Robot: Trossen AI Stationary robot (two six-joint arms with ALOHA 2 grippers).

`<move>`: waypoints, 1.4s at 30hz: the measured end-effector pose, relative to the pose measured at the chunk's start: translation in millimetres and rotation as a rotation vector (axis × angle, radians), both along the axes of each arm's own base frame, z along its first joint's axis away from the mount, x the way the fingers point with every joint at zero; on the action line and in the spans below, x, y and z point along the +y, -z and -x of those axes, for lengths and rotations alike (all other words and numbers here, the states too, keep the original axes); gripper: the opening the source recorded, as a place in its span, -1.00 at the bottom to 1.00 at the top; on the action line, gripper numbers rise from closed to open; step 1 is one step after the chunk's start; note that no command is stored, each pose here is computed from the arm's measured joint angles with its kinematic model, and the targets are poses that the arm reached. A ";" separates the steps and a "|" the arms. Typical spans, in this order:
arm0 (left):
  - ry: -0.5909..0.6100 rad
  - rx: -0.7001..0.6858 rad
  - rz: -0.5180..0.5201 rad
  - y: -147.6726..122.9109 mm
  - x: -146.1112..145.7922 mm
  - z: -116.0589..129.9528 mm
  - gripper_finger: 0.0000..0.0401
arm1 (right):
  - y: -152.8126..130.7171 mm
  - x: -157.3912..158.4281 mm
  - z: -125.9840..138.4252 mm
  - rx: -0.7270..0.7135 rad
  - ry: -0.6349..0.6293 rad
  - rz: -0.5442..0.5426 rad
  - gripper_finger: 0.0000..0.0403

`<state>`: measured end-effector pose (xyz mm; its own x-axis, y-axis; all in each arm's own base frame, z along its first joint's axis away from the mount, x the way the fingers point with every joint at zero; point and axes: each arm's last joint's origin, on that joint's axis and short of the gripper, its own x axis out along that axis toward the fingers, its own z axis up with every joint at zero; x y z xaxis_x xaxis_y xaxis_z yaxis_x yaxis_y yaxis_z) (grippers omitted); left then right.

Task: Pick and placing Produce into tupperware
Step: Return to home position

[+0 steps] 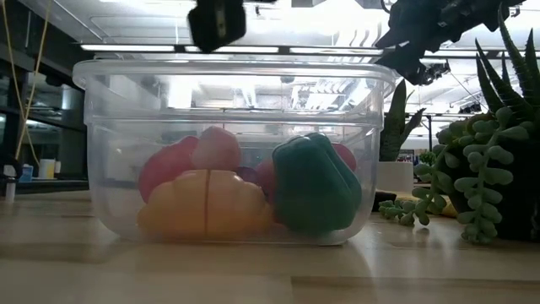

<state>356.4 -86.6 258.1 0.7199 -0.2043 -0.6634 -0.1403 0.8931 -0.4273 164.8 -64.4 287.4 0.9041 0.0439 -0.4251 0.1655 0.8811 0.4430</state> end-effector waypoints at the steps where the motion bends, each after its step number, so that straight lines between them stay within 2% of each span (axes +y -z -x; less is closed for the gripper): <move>1: 0.003 0.006 -0.013 -6.9 3.1 -1.4 -0.91 | -0.6 0.4 0.1 -0.007 -0.009 -0.004 -0.15; 3: 0.008 0.018 -0.040 -23.5 8.9 -3.4 -0.97 | -3.5 1.0 -0.4 -0.039 -0.031 -0.011 -0.15; 8: 0.026 0.023 -0.168 -73.3 24.3 -2.8 -0.94 | -20.3 5.5 4.0 -0.138 -0.107 -0.020 -0.17; 12: 0.001 0.018 -0.274 -122.0 42.3 14.9 -0.98 | -51.1 12.1 17.8 -0.245 -0.151 0.025 -0.37; 15: -0.041 0.023 -0.343 -153.8 57.6 41.6 -0.99 | -74.2 18.2 34.9 -0.313 -0.148 0.079 -0.63; 18: -0.119 0.031 -0.414 -179.1 69.9 82.1 -0.99 | -92.4 25.8 55.0 -0.359 -0.136 0.126 -0.92; 21: -0.216 -0.027 -0.441 -201.8 76.3 130.7 -1.00 | -101.7 35.9 76.5 -0.390 -0.123 0.140 -0.93; 24: -0.298 -0.158 -0.436 -217.2 76.1 175.8 -1.00 | -102.6 45.6 95.4 -0.427 -0.107 0.136 -0.96; 27: -0.348 -0.251 -0.429 -214.0 73.4 212.2 -1.00 | -93.4 51.4 107.9 -0.453 -0.060 0.120 -0.98; 31: -0.386 -0.344 -0.382 -183.5 70.2 240.9 -1.00 | -77.1 51.4 111.6 -0.564 0.022 0.068 -1.00; 37: -0.411 -0.520 -0.298 -111.6 65.7 251.5 -1.00 | -40.9 39.8 87.9 -0.839 -0.014 -0.083 -1.00; 42: -0.421 -0.738 -0.248 -74.0 68.6 263.2 -1.00 | -8.4 36.4 74.6 -0.899 -0.018 -0.221 -1.00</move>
